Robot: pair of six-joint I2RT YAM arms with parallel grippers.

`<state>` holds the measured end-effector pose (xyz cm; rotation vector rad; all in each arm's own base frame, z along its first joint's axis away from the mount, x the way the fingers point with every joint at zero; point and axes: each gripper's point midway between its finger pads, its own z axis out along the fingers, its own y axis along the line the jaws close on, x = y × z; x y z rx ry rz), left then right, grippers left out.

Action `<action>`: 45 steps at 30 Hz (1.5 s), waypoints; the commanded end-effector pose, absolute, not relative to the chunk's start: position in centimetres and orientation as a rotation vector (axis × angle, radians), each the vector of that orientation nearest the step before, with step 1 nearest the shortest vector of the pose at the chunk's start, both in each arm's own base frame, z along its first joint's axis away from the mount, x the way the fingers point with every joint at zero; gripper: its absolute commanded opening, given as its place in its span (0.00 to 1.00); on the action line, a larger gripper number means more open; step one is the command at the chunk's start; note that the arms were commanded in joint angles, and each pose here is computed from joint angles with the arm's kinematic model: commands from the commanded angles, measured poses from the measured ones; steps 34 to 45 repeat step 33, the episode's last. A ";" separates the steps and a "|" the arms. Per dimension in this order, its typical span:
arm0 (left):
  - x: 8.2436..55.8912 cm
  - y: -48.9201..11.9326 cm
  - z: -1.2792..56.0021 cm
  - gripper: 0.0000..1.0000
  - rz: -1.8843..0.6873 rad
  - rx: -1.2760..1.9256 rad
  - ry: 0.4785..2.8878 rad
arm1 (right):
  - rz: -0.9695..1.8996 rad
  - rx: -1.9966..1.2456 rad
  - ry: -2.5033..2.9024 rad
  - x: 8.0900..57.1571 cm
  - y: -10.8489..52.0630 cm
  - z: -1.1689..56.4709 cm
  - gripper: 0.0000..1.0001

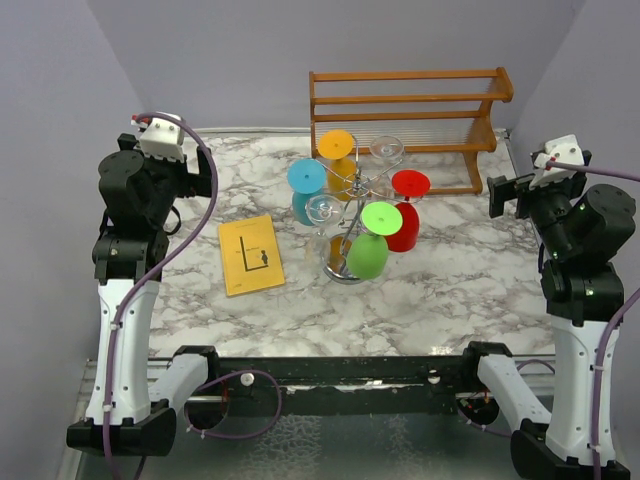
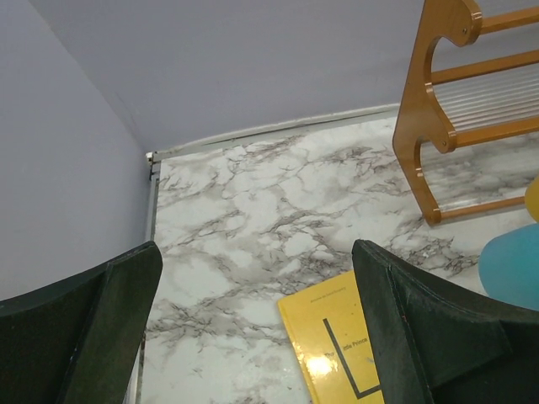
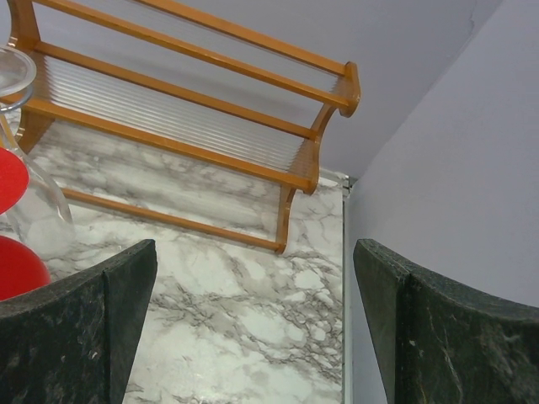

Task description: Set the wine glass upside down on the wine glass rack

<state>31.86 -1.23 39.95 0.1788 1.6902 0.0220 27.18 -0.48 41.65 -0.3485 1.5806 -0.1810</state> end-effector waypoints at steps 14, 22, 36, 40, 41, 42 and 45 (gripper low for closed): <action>31.0 -1.3 41.7 0.99 -0.019 0.167 1.677 | -0.170 -0.318 1.603 26.6 -0.8 41.7 1.00; 30.7 -1.6 41.2 0.99 -0.036 0.186 1.685 | -0.170 -0.303 1.608 26.6 -1.1 41.3 1.00; 30.8 -1.7 40.9 0.99 -0.040 0.193 1.689 | -0.173 -0.289 1.617 26.9 -1.4 40.9 1.00; 30.8 -1.7 40.9 0.99 -0.040 0.193 1.689 | -0.173 -0.289 1.617 26.9 -1.4 40.9 1.00; 30.8 -1.7 40.9 0.99 -0.040 0.193 1.689 | -0.173 -0.289 1.617 26.9 -1.4 40.9 1.00; 30.8 -1.7 40.9 0.99 -0.040 0.193 1.689 | -0.173 -0.289 1.617 26.9 -1.4 40.9 1.00; 30.8 -1.7 40.9 0.99 -0.040 0.193 1.689 | -0.173 -0.289 1.617 26.9 -1.4 40.9 1.00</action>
